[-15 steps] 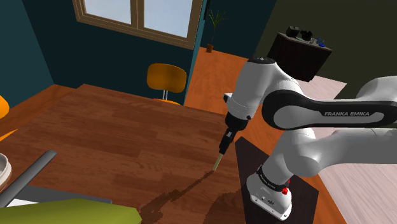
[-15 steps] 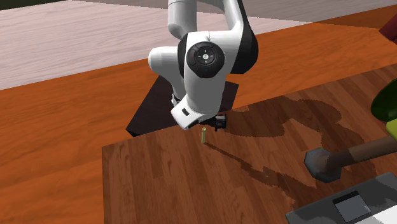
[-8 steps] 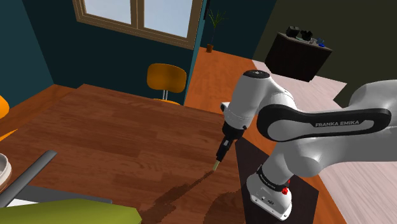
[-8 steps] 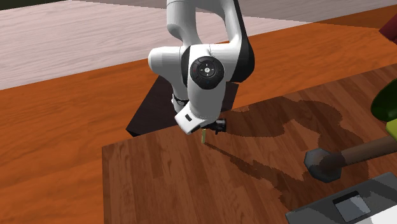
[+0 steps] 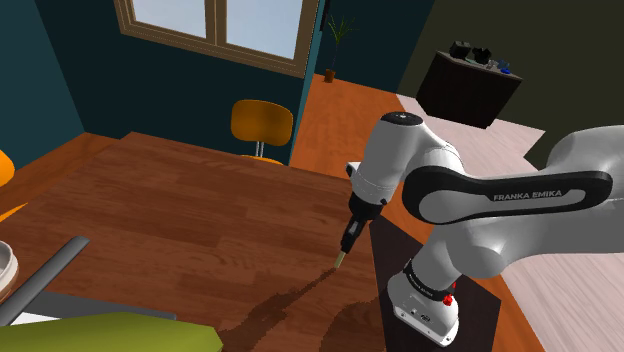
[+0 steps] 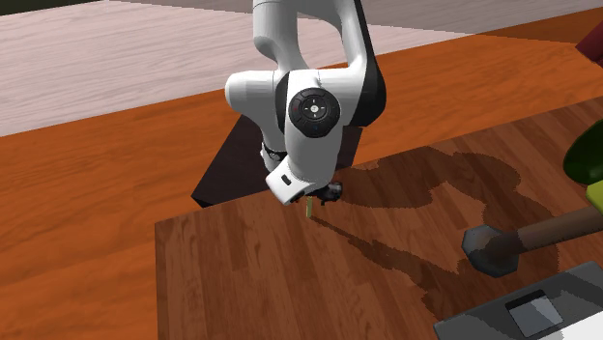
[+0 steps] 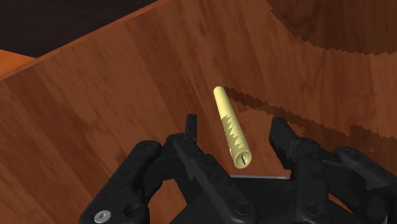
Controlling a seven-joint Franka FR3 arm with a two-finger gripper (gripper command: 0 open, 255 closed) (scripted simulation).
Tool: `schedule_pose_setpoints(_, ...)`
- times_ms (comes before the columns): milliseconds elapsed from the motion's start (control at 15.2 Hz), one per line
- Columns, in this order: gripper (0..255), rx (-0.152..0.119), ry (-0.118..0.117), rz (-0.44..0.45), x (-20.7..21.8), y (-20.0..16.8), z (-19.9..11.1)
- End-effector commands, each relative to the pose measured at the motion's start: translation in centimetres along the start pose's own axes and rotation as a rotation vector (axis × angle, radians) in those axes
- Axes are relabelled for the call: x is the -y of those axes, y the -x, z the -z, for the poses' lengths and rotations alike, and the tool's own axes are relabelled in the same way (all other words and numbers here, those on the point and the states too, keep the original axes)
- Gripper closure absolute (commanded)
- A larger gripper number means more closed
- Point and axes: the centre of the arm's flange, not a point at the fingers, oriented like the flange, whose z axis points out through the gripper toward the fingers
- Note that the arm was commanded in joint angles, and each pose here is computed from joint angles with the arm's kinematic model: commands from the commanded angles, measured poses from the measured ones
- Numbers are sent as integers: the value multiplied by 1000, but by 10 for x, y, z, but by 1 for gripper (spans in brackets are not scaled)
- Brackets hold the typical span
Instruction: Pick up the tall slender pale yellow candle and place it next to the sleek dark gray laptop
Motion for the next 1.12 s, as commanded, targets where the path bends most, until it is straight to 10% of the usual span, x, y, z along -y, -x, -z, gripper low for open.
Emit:
schedule_pose_setpoints(0,255,0,0,0,0,0,0)
schedule_pose_setpoints(1056,255,0,0,0,0,2,42)
